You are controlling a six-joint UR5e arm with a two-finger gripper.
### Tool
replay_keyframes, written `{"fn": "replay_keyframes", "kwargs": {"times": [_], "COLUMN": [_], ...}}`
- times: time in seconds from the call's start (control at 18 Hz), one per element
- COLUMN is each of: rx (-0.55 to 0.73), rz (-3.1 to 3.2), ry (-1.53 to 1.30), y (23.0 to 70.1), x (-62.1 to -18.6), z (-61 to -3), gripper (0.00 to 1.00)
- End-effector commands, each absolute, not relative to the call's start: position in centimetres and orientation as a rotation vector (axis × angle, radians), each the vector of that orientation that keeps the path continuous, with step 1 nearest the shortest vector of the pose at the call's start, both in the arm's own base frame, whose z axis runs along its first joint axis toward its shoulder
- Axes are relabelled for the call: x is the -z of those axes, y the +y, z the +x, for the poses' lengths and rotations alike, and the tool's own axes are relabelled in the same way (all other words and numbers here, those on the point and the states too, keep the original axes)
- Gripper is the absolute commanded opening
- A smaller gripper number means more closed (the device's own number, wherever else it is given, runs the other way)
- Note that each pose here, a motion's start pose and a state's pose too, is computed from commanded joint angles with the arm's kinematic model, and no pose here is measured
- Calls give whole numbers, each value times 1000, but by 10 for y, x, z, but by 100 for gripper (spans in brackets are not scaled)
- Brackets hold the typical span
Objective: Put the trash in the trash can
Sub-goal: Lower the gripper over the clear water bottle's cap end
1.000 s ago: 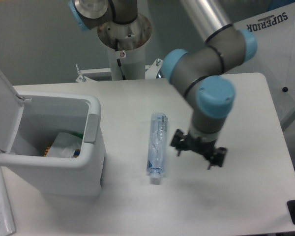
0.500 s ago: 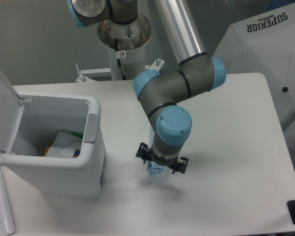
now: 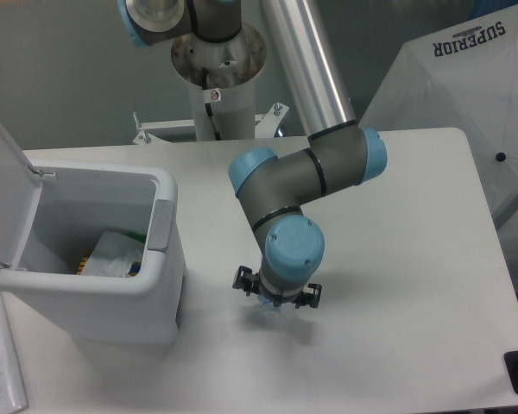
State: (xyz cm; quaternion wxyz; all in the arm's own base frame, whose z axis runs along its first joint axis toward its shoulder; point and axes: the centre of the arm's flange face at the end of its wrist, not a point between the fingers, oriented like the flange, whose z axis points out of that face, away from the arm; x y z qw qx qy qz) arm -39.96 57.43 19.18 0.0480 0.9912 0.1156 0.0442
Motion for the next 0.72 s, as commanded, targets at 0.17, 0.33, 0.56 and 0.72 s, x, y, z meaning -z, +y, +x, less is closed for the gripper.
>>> {"fn": "replay_keyframes", "kwargs": {"times": [0.17, 0.33, 0.56, 0.72], "rx": [-137, -154, -180, -154], "rz": [3018, 3005, 2984, 3015], "ry": [349, 348, 334, 343], "y": [577, 575, 572, 573], "x": [-188, -185, -197, -216], "z": [-401, -399, -396, -402], "gripper": [89, 31, 0, 0]}}
